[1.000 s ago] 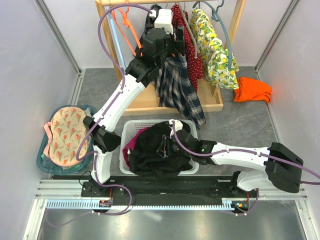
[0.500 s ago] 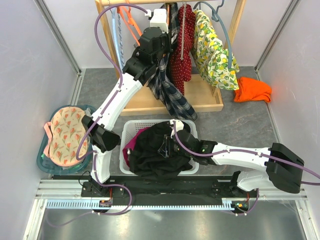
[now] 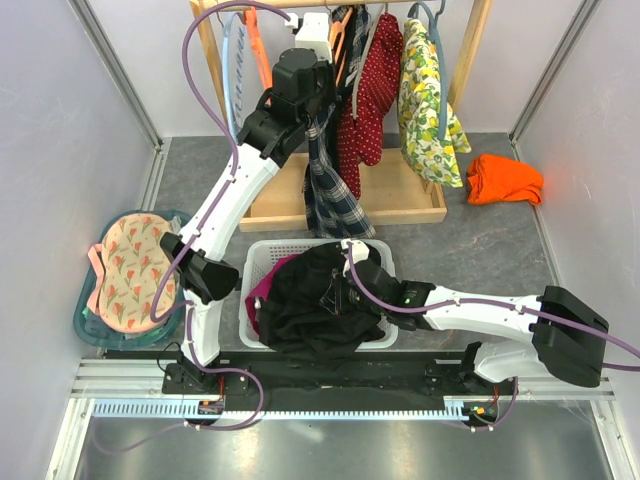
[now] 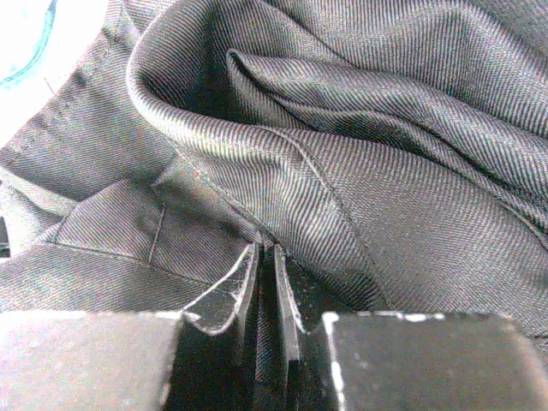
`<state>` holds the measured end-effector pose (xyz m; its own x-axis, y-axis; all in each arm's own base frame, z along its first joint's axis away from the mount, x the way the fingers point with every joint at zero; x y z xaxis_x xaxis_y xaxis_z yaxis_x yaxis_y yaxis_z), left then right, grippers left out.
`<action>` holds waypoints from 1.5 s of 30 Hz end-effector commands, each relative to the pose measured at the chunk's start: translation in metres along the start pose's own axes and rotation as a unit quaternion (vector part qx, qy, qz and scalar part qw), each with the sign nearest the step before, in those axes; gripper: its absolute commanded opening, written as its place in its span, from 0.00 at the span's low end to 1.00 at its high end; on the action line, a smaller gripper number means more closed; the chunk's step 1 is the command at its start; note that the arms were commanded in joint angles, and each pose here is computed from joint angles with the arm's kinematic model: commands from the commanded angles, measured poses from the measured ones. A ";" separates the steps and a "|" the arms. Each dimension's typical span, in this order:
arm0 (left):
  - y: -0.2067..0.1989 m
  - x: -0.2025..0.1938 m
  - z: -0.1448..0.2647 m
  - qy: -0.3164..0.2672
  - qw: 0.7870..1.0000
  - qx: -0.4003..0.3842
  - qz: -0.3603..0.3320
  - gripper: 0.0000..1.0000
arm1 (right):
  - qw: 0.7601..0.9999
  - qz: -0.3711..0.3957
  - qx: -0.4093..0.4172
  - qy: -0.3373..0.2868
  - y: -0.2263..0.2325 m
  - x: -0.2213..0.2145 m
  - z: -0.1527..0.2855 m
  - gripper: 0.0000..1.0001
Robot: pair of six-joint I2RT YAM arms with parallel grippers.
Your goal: Remove the skirt from the hanger
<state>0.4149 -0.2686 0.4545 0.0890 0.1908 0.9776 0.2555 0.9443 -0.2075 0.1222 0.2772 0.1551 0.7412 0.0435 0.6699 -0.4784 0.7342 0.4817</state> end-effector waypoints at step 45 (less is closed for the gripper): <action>0.061 0.143 0.393 -0.100 0.927 -0.347 -0.104 0.02 | 0.914 0.036 0.067 -0.399 0.095 0.218 0.263 0.88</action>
<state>0.0601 -0.0564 0.5938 -0.1752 0.1622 0.9711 0.7119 0.7022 0.0111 0.1184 0.2064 0.4494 0.2869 -0.3601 0.8877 -0.6141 0.6421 0.4589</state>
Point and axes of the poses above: each gripper's point midway between its finger pads, its own z axis back along the fingers, its own y axis along the line the jaws close on, x = y × z, the point moved 9 cm from there along z, back along the fingers, and after that the axes turned 5 degrees about z, right-handed, at the moved point
